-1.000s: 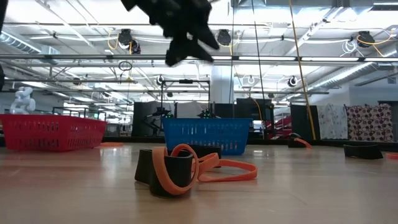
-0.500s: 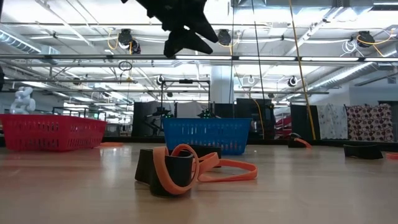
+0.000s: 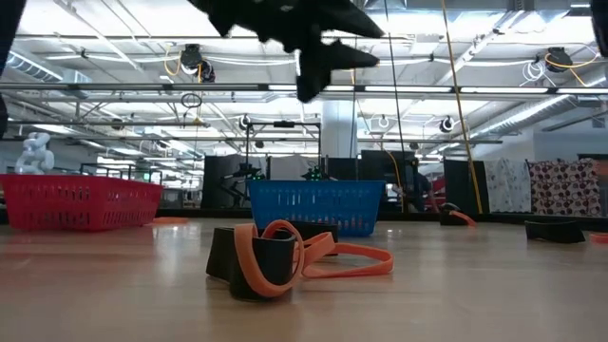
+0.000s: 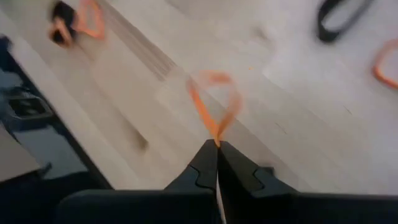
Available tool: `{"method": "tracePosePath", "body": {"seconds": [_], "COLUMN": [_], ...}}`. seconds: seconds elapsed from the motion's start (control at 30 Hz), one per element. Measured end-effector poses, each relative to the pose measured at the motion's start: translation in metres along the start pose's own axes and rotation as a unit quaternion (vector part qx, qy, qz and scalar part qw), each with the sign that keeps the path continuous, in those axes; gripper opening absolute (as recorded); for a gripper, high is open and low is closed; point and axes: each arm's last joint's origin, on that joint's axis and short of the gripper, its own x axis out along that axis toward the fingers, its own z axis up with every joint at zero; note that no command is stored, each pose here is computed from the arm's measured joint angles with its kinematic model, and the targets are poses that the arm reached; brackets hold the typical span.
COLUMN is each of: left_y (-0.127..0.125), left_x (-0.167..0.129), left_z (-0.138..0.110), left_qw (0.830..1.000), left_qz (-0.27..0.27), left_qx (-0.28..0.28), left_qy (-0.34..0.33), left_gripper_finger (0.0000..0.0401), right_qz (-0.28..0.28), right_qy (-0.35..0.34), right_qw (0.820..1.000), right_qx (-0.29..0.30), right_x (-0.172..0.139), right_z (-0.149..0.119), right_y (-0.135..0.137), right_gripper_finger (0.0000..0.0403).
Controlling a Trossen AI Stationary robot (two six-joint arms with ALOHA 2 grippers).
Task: Sort rubber bands into baskets
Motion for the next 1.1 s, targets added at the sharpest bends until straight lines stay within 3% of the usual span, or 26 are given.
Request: {"method": "tracePosePath", "body": {"seconds": [0.33,0.83,1.1], "left_y": [0.021,0.022,0.022], "left_x": [0.057,0.070,0.070], "left_z": [-0.011,-0.020,-0.021], "left_qw": [0.990,0.983,0.982], "left_qz": [-0.126,-0.176,-0.181], "left_qx": [-0.018,-0.038,-0.034], "left_qy": [-0.060,-0.044,-0.040], "left_gripper_finger": [0.0145,0.0145,0.0145], "right_qz": [0.051,0.165,0.176], "right_qy": [-0.061,-0.134,-0.121], "right_qw": [0.997,0.975,0.973], "right_qx": [-0.013,-0.072,-0.093], "right_x": [-0.008,-0.011,-0.009], "right_z": [0.023,0.076,0.092], "right_y": [0.024,0.058,0.059], "right_gripper_finger": [0.0000,0.0000,0.0000]}}
